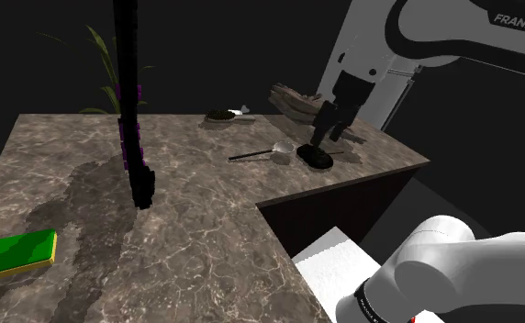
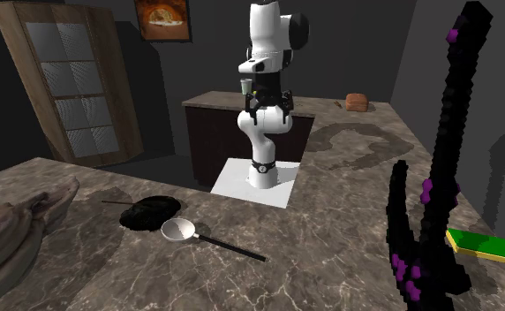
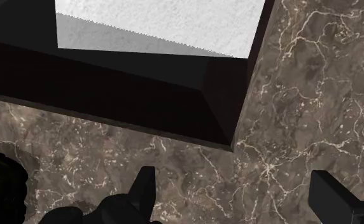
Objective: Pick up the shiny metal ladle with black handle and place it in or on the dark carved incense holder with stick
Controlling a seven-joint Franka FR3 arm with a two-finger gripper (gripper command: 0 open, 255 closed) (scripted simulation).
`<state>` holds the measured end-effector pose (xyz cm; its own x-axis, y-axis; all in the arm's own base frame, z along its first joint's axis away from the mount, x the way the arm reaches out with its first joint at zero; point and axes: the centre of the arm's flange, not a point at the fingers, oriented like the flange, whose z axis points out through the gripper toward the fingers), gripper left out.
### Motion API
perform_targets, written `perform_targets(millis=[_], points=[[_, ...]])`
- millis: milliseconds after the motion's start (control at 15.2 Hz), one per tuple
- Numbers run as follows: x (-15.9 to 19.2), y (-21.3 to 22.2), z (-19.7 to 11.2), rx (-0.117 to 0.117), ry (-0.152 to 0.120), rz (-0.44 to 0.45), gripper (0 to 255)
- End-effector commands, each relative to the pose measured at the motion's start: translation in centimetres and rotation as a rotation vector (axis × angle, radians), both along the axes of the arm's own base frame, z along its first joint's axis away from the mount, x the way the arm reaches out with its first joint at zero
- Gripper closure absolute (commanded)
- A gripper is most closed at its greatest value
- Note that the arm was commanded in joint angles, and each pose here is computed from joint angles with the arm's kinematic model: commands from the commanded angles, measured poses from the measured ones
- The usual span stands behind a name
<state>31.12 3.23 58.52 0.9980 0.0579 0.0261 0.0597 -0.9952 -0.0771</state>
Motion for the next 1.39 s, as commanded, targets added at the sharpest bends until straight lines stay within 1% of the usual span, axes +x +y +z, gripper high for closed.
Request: perform_targets(millis=[0, 330, 726, 1056, 1320], points=[[0.0, 0.0, 0.0, 0.0, 0.0, 0.0, 0], [3.2, -4.9, -3.5, 0.012, -0.009, 0.215, 0], [8.4, -9.7, -7.7, 0.027, -0.02, 0.472, 0], [13.6, -12.5, -11.2, 0.039, -0.029, 0.687, 0], [18.1, -13.8, -14.0, 0.049, -0.037, 0.859, 0]])
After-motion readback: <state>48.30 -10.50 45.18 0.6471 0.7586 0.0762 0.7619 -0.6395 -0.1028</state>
